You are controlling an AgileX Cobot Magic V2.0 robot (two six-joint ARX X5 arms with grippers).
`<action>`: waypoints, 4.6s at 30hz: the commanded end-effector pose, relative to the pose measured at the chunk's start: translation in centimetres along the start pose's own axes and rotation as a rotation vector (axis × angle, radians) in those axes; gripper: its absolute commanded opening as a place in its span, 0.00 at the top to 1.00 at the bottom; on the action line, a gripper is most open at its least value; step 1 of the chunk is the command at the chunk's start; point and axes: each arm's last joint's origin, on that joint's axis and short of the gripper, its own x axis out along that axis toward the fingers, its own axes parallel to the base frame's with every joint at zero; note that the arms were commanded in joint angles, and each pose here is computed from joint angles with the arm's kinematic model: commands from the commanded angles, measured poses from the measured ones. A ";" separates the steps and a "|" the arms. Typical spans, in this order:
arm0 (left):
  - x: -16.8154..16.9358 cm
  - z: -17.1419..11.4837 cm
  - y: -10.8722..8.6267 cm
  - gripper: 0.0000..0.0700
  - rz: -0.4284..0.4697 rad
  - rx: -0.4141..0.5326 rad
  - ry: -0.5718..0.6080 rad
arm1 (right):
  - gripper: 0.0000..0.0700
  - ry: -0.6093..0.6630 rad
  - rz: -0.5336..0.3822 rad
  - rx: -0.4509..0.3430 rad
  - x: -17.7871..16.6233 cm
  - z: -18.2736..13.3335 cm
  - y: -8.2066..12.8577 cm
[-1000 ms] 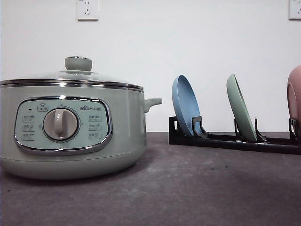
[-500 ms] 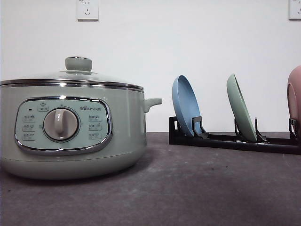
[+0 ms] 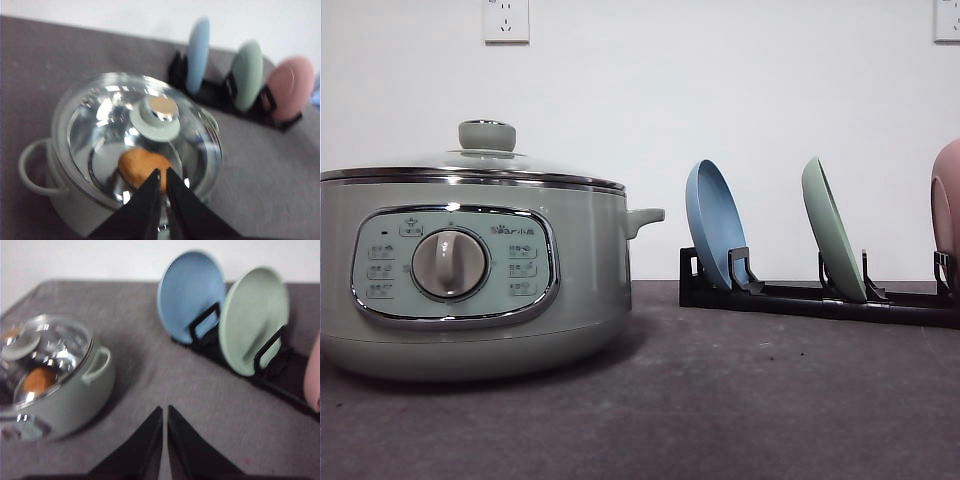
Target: Transfer potato from steamer to green plate
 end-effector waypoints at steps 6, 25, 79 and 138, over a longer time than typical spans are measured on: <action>-0.4 1.5 -1.4 0.99 -0.076 0.153 0.087 | 1.00 0.133 0.030 -0.057 0.4 1.3 0.0; -0.4 1.6 -1.7 0.22 -0.095 0.153 0.086 | 0.27 0.146 0.026 -0.018 0.5 1.2 0.0; -0.4 1.7 -1.7 0.22 -0.095 0.154 0.085 | 0.27 0.232 -0.075 0.225 23.8 12.4 -9.1; -0.4 1.7 -1.7 0.22 -0.095 0.155 0.085 | 1.00 0.234 0.081 -0.130 13.9 14.1 3.0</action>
